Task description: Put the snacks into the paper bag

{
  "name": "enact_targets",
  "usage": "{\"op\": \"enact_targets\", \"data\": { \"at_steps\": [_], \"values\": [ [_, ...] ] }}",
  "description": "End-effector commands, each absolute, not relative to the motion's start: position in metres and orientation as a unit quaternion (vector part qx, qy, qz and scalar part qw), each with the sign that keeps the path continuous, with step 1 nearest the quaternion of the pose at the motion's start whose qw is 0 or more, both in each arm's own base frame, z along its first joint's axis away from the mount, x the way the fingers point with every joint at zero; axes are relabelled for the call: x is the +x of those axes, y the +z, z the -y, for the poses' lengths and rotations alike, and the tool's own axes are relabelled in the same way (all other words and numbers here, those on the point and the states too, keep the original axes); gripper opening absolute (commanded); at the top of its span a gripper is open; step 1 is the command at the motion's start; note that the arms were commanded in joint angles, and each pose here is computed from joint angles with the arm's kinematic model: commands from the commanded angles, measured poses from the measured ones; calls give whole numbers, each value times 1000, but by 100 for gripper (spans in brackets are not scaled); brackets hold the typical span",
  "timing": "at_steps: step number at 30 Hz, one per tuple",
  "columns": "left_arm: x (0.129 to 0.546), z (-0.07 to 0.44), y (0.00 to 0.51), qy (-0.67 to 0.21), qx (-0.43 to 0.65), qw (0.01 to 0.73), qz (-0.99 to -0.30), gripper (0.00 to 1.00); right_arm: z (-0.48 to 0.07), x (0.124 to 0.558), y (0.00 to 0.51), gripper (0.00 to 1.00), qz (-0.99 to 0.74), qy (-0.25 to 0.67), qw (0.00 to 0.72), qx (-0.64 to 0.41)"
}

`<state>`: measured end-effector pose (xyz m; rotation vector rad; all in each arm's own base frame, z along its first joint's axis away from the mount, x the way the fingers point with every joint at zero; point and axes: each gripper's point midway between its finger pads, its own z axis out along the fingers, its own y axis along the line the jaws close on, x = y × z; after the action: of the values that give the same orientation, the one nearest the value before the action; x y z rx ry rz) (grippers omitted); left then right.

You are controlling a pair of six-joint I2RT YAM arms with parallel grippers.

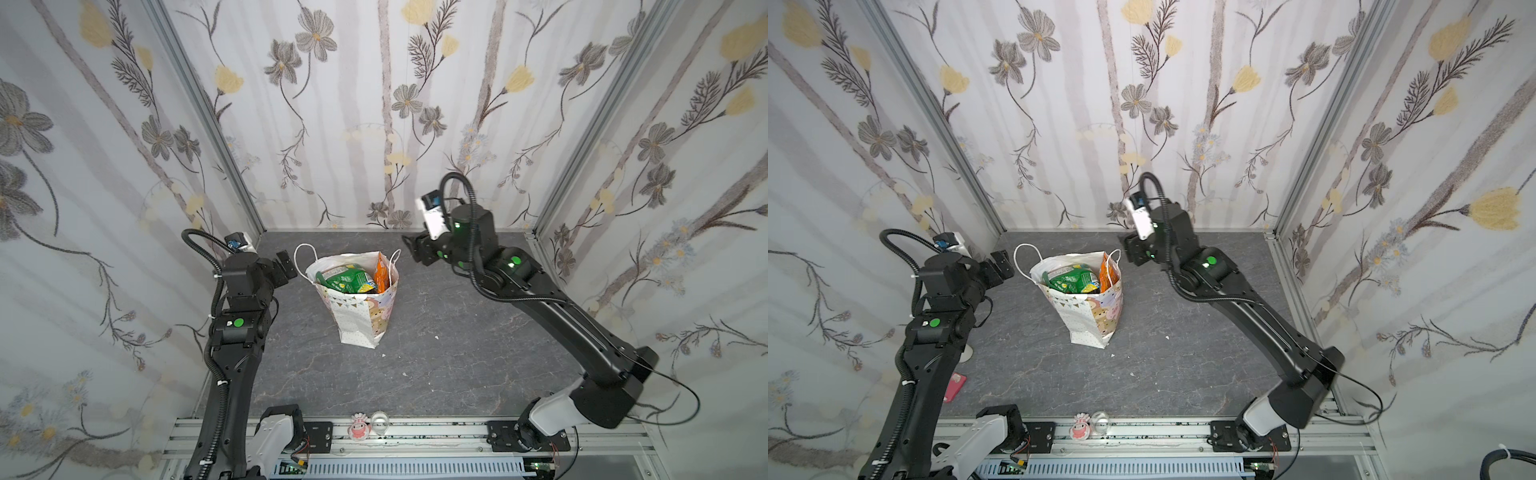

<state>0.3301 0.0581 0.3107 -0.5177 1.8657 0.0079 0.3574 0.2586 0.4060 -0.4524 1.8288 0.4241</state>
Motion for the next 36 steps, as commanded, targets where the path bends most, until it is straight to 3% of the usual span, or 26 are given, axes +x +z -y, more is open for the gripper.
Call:
{"op": "enact_targets", "data": {
  "at_steps": [1,7,14,19,23,28,36],
  "values": [
    [318,-101,308,66,-326,592,-734,100,-188,364,421,71,-748,206,628,-60],
    [304,-130,271,81,-378,599,-702,100,-64,363,342,76,-772,149,613,78],
    [326,-122,200,52,-326,603,-726,100,2,353,249,84,-766,78,614,173],
    [327,-109,171,28,-281,652,-703,100,24,351,193,89,-768,4,616,177],
    [348,-96,146,0,-243,638,-731,100,25,357,158,90,-779,-16,607,154],
    [367,-68,142,-82,-202,665,-714,100,21,365,168,91,-744,-40,659,102],
    [398,-17,133,-92,-70,642,-758,100,14,365,138,100,-728,-44,682,61]
  ]
}}
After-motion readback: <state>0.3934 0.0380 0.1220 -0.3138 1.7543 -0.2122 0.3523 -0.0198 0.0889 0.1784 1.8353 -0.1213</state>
